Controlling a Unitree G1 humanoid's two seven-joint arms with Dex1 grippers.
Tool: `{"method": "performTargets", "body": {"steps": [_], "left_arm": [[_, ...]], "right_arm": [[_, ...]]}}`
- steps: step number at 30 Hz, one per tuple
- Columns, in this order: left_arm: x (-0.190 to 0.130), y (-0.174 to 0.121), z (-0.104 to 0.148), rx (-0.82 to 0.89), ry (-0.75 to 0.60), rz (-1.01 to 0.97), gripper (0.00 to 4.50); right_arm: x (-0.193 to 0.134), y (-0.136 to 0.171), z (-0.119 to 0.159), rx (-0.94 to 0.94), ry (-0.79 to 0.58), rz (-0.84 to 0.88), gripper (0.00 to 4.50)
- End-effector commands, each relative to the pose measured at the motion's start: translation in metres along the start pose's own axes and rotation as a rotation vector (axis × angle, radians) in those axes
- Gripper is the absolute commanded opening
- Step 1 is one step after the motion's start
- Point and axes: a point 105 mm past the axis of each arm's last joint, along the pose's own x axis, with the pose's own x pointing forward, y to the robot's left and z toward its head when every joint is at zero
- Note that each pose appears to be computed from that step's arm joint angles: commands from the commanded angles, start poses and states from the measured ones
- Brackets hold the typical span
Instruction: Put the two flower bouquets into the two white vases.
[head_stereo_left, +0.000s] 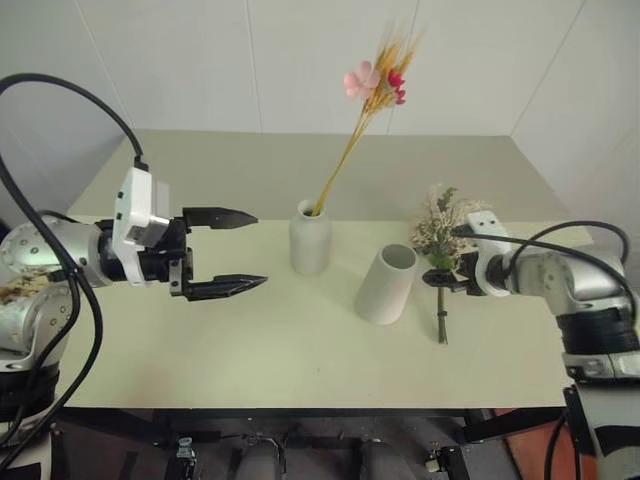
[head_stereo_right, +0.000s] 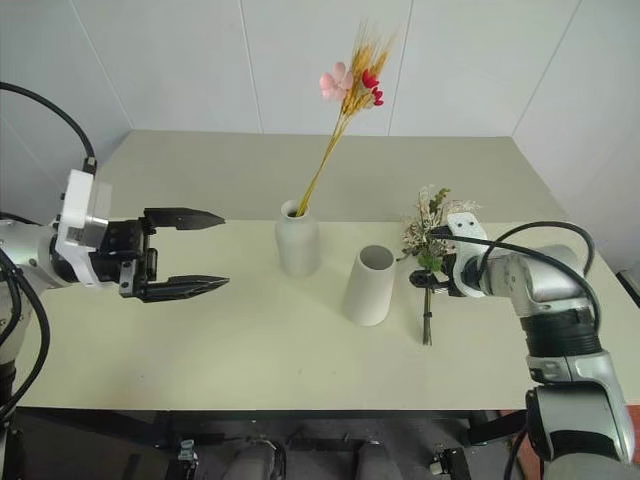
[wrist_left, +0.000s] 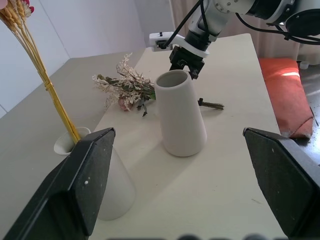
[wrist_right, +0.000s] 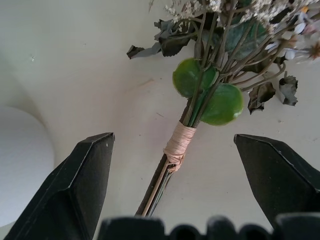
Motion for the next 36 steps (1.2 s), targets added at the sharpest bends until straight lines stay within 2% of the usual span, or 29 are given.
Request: {"method": "performTargets", "body": {"steps": [1, 4, 7, 11, 15, 17, 19, 21, 25, 27, 30, 36], "left_arm": [[-0.004, 0.0, 0.011, 0.05, -0.025, 0.001, 4.46], [-0.004, 0.0, 0.011, 0.058, -0.022, -0.002, 4.5], [-0.006, -0.001, 0.011, 0.063, -0.017, 0.002, 4.5], [-0.009, -0.002, 0.011, 0.064, -0.012, 0.015, 4.5], [-0.009, -0.002, 0.009, 0.06, -0.01, 0.023, 4.5], [-0.008, -0.002, 0.009, 0.059, -0.011, 0.024, 4.5], [-0.008, -0.001, 0.008, 0.053, -0.014, 0.022, 4.5], [-0.007, 0.0, 0.008, 0.046, -0.019, 0.014, 4.5], [-0.004, 0.004, 0.007, 0.032, -0.029, -0.01, 4.5], [-0.002, 0.005, 0.006, 0.022, -0.03, -0.027, 4.5], [0.001, 0.009, 0.003, 0.013, -0.027, -0.046, 4.5], [0.005, 0.013, 0.002, 0.011, -0.03, -0.072, 4.5]], "right_arm": [[0.017, -0.004, 0.007, -0.008, 0.015, -0.056, 4.5], [0.031, -0.01, 0.007, -0.027, 0.022, -0.115, 3.9], [0.035, -0.017, 0.012, -0.07, -0.003, -0.18, 2.92], [0.031, -0.023, 0.018, -0.02, -0.044, -0.199, 1.6], [0.01, -0.036, 0.043, 0.143, -0.239, -0.233, 0.33], [0.0, -0.041, 0.051, 0.189, -0.316, -0.255, 0.24], [-0.019, -0.046, 0.064, 0.239, -0.465, -0.29, 0.24], [-0.049, -0.049, 0.079, 0.28, -0.675, -0.31, 0.24], [-0.103, -0.031, 0.095, 0.264, -0.943, -0.21, 0.24], [-0.13, -0.013, 0.104, 0.266, -1.078, -0.082, 0.24], [-0.163, 0.015, 0.115, 0.206, -1.215, 0.035, 0.24], [-0.191, 0.063, 0.127, 0.128, -1.334, 0.191, 0.24]]}}
